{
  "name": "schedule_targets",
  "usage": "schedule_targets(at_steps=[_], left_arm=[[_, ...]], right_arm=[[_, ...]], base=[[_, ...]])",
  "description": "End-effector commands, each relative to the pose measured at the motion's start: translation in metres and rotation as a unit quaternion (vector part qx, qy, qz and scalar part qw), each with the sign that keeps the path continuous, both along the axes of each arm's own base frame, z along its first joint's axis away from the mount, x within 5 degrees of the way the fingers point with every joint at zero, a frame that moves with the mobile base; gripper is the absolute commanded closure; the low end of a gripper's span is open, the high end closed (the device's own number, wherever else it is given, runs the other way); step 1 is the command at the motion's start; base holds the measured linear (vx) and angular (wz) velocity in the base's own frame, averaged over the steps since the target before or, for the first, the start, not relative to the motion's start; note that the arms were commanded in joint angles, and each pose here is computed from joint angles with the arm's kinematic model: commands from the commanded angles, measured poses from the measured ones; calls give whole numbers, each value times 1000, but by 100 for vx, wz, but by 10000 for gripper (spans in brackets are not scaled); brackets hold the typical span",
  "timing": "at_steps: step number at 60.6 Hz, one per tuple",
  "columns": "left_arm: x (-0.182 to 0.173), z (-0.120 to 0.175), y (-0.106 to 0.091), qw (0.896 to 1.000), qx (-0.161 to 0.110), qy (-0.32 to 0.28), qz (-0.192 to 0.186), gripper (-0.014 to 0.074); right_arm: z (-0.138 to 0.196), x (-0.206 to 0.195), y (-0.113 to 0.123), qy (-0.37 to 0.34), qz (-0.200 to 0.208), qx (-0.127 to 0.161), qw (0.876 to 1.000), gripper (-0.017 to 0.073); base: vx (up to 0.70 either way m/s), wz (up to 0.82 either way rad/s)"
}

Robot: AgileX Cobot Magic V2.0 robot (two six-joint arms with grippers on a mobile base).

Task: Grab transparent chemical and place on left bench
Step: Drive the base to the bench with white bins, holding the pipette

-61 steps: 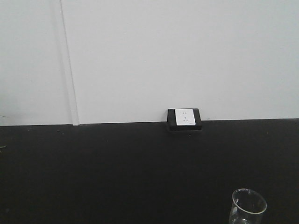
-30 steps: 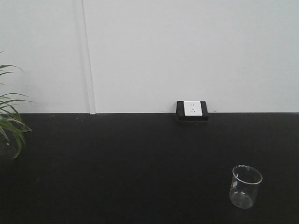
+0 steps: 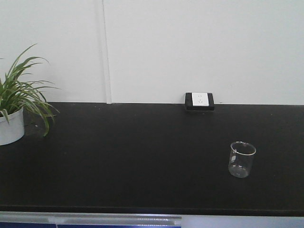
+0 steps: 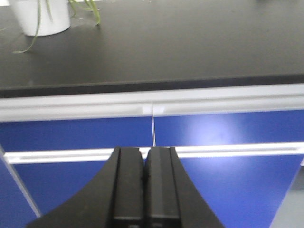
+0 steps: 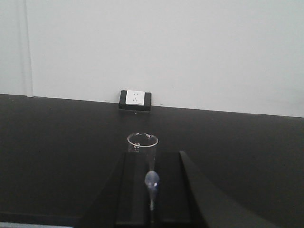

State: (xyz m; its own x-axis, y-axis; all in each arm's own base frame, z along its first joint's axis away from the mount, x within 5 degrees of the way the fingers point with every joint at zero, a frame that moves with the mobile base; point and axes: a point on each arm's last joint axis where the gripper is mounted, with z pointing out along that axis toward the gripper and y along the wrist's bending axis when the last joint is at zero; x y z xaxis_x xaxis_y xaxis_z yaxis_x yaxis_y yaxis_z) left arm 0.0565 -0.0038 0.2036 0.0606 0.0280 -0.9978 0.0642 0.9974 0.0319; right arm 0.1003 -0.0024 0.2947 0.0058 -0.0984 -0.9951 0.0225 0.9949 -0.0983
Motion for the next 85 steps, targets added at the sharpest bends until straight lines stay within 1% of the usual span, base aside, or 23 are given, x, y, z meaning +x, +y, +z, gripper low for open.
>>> schedule_targets(at_steps=[1,24,40,64,85], left_arm=[[-1,3,0,999,-7,-40,0,597],[-1,3,0,999,-7,-40,0,597],[-1,3,0,999,-7,-40,0,597],[-1,3,0,999,-7,-40,0,597],[-1,3,0,999,-7,-40,0,597]], right_arm=[[14,0,3,-35,16,-7,999,445],[14,0,3,-35,16,-7,999,445],[14,0,3,-35,16,-7,999,445],[14,0,3,-35,15,-7,999,445],[14,0,3,-35,15,-7,999,445]], base=[[-37,9],[-36,19],[-29,50],[-17,93],[-5,98]])
